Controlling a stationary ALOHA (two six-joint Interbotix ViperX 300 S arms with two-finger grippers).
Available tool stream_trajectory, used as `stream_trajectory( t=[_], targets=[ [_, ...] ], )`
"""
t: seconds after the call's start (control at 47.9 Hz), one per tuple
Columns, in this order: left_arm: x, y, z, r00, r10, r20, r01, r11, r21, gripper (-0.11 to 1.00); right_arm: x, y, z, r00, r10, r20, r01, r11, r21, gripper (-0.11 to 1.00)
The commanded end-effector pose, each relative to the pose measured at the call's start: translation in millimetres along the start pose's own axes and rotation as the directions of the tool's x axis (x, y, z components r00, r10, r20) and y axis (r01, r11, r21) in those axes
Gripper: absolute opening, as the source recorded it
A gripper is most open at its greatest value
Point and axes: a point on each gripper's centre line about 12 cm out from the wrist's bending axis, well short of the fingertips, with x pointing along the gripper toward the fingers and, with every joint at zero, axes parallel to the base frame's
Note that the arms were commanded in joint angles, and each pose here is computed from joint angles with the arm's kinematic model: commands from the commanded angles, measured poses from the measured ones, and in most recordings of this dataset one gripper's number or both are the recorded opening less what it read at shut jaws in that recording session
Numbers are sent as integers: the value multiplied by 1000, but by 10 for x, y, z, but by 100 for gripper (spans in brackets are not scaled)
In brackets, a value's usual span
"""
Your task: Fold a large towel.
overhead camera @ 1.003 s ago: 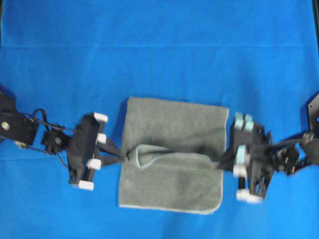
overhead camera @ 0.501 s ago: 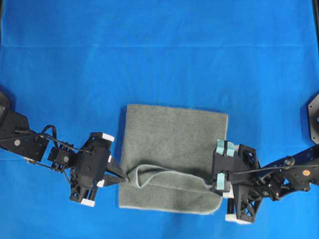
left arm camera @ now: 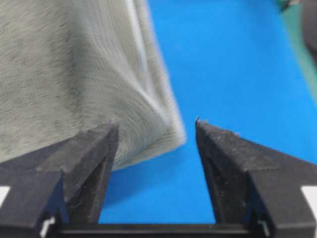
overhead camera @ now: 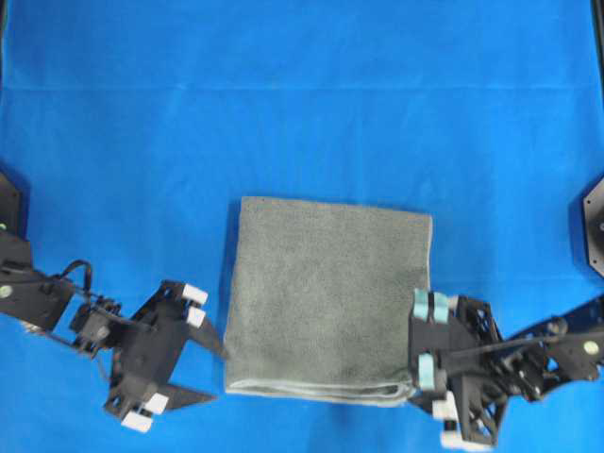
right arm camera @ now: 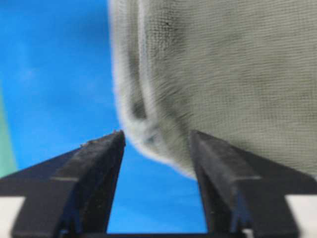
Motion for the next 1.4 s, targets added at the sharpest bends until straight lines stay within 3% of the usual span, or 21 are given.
stream_trajectory(
  t=[0.0, 0.167, 0.334, 0.501, 0.648, 0.794, 0.961, 1.17, 1.253, 1.379],
  targets=[
    [-112, -137, 156, 998, -37, 51, 36, 999, 18, 56, -72, 127, 73, 999, 39, 28, -39, 999, -7, 53],
    [-314, -148, 365, 993, -43, 113, 40, 999, 28, 55, -254, 147, 174, 997, 39, 65, -37, 999, -30, 54],
    [-705, -65, 702, 977, -26, 212, 22, 1000, 19, 55, -703, 124, 390, 986, 14, 166, 1, 996, -92, 54],
    [-1149, 53, 963, 958, 9, 285, -10, 1000, 1, 55, -1234, 20, 607, 949, -39, 313, 96, 981, -168, 53],
    [-1569, 182, 1045, 943, 56, 329, -60, 998, 3, 55, -1674, -157, 692, 894, -93, 438, 195, 962, -194, 53],
    [-1972, 313, 1020, 916, 116, 383, -134, 991, 21, 55, -2046, -367, 656, 835, -118, 538, 255, 949, -187, 53],
    [-2382, 383, 932, 893, 173, 416, -211, 976, 47, 55, -2455, -669, 505, 767, -144, 626, 277, 953, -121, 53],
    [-2590, 500, 645, 881, 263, 394, -287, 958, 2, 55, -2629, -1071, 214, 691, -203, 694, 306, 952, -26, 53],
    [-2607, 559, 479, 877, 306, 370, -320, 947, -23, 53, -2577, -1193, 94, 677, -222, 702, 317, 948, -6, 53],
    [-2603, 633, 231, 865, 361, 349, -363, 930, -63, 53, -2429, -1373, -116, 676, -249, 694, 306, 951, 43, 53]
  ],
)
